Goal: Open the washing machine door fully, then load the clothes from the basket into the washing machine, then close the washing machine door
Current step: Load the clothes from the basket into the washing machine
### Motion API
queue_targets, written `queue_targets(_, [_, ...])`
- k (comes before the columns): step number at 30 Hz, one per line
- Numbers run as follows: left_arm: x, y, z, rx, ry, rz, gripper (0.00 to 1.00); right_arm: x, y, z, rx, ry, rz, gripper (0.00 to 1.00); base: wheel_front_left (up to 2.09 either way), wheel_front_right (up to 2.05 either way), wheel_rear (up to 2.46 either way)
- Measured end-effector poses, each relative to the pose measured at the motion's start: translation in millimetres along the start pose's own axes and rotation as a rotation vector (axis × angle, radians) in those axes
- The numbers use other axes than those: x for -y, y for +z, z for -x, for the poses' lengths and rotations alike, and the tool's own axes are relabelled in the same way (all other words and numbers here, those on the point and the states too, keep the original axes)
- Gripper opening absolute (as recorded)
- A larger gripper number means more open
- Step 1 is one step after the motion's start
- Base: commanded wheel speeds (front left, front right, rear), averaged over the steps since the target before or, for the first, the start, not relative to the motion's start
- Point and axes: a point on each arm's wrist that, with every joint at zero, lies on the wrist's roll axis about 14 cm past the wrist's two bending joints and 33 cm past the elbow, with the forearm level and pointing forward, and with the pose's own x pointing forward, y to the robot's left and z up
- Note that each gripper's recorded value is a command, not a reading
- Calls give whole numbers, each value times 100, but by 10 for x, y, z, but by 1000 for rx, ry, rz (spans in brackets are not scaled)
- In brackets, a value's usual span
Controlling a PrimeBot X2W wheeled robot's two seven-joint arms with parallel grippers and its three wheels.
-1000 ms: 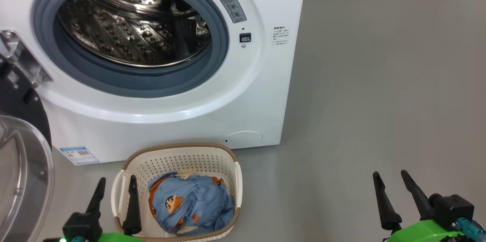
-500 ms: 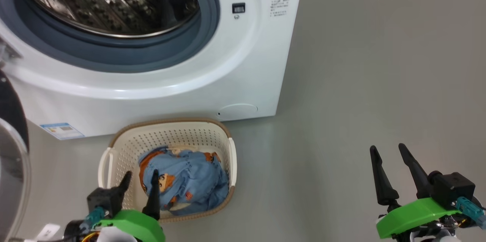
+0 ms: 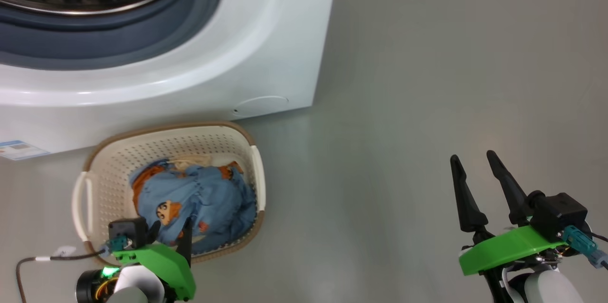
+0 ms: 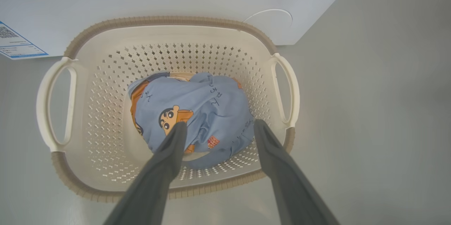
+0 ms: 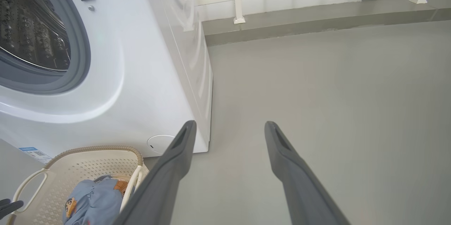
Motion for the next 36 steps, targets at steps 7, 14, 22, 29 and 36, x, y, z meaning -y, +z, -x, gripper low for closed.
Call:
queue_targets(7, [37,-281,-299,-151,-15,-5,100,150,-100,-54,-16,-43,-3,100,0,0,0])
queue_targets(14, [-59,-427,-691,-261,-10,-17,100,292,-283,-142,-46,-82,-14,100,0,0,0])
queue_targets(22, [-9,-557,-1205,-362,-23,64,100,454,-588,-250,-106,-126,-29,100,0,0,0])
queue_targets(29, [-91,-817,-1482,-449,14,95,100,514,-806,-387,-147,-131,-19,100,0,0,0])
queue_targets(36, [-171,-999,-1727,-505,42,89,100,567,-1051,-441,-203,-139,-15,100,0,0,0])
